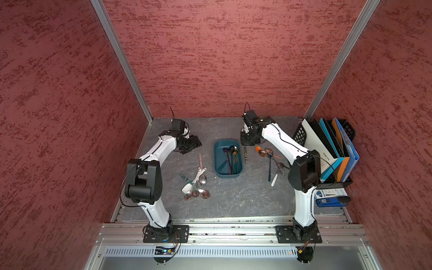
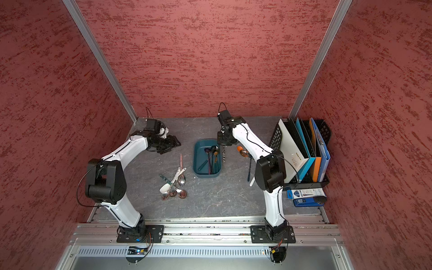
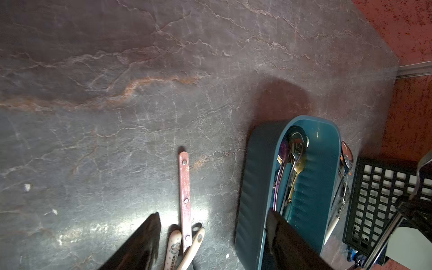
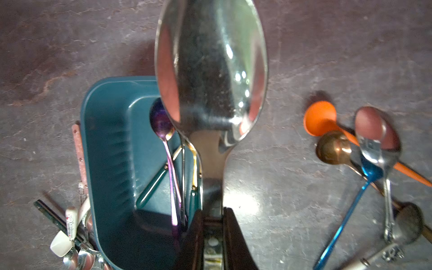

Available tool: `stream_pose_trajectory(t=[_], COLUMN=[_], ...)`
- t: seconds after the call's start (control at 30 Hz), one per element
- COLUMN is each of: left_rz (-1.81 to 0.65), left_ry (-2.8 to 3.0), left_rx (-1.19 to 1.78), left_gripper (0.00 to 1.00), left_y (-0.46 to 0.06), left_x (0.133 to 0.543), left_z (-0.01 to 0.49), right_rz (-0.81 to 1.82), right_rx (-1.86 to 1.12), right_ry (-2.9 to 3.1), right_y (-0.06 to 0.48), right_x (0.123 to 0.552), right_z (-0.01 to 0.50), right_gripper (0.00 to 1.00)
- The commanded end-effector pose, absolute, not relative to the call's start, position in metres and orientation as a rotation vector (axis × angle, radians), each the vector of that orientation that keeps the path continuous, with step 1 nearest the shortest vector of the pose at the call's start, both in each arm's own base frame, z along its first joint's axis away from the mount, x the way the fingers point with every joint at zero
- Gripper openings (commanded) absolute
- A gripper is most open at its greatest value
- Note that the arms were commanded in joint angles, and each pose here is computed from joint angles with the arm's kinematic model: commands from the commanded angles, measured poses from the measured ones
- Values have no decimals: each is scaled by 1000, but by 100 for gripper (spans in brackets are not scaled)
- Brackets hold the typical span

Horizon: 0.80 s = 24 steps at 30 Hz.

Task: Put the spoon into the storage box
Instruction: Place the spoon in the storage box.

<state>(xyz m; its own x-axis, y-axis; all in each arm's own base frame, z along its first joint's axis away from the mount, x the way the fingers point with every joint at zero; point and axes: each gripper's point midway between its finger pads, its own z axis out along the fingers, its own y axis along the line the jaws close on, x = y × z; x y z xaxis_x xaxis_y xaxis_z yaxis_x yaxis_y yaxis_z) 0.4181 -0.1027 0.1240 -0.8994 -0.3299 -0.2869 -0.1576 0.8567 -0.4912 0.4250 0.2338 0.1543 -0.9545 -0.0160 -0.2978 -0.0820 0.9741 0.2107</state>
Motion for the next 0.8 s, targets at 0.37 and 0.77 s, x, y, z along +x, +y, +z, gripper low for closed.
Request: stream_pose_trajectory(t=[0.37, 0.77], left_rz=[-653, -649], left_ry=[2648, 2659], left_rx=[-351, -326], left_gripper=[75, 75], left_y=[-96, -97], left_x=[416, 414], left_z=[129, 128], right_rz=[316, 285], right_rx=[-240, -211], right_ry=[2966, 3033], right_y=[278, 280], right_x=[408, 408], right_z=[100, 63], right_gripper=[4, 4])
